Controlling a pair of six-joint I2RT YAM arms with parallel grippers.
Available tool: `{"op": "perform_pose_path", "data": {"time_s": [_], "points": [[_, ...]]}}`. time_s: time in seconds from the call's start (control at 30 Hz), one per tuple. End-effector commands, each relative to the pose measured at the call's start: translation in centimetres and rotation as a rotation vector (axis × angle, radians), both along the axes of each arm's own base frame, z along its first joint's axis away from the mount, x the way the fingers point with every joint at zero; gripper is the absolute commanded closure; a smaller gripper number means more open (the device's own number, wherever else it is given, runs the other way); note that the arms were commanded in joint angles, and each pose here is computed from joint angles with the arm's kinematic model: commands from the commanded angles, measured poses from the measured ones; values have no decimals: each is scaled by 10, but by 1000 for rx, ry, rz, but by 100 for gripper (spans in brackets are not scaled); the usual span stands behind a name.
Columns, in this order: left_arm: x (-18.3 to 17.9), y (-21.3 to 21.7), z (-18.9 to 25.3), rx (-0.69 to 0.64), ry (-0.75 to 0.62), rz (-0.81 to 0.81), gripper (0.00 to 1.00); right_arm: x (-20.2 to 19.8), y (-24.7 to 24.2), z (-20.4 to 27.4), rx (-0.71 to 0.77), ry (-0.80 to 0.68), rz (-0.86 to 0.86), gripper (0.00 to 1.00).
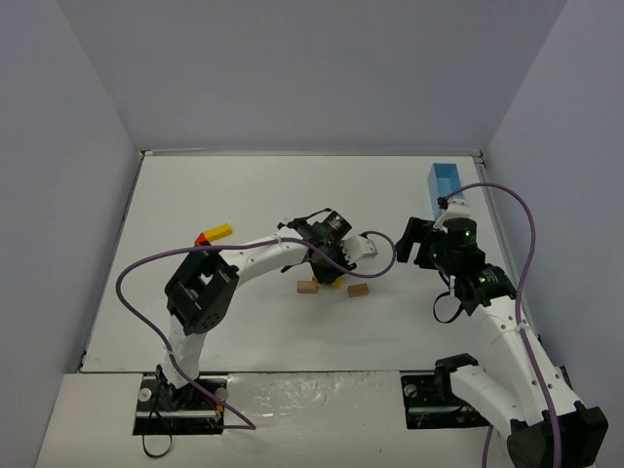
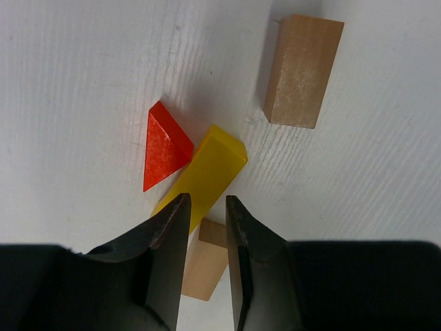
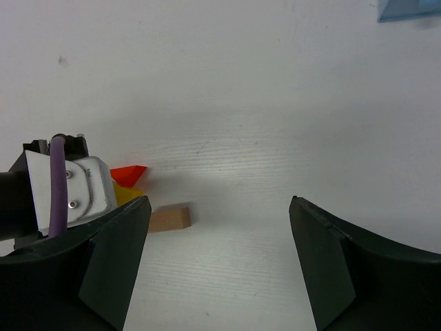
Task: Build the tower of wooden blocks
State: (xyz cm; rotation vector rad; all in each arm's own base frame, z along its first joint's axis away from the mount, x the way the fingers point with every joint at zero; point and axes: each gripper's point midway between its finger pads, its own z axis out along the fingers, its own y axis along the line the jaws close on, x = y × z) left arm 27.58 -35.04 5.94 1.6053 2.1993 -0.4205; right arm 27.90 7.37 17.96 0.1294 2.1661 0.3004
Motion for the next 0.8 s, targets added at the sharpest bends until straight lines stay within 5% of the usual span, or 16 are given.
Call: {"op": "perform_pose_path", "data": {"time_s": [0.0, 0.37, 0.4, 0.43, 0.77], "points": [[-1, -13, 17, -40, -3, -52, 76, 5, 2, 10, 15, -43, 5, 21], [2, -11, 7, -7, 20, -12, 75, 4, 1, 15, 23, -55, 4, 21], [3, -11, 7, -5, 19, -11, 70, 4, 1, 16, 23, -60, 1, 21], [4, -11, 7, -3, 16, -7, 52, 4, 0, 19, 23, -68, -2, 21], [8, -3, 6, 16, 3, -5, 46, 2, -8, 35, 1, -99, -31, 21]]}}
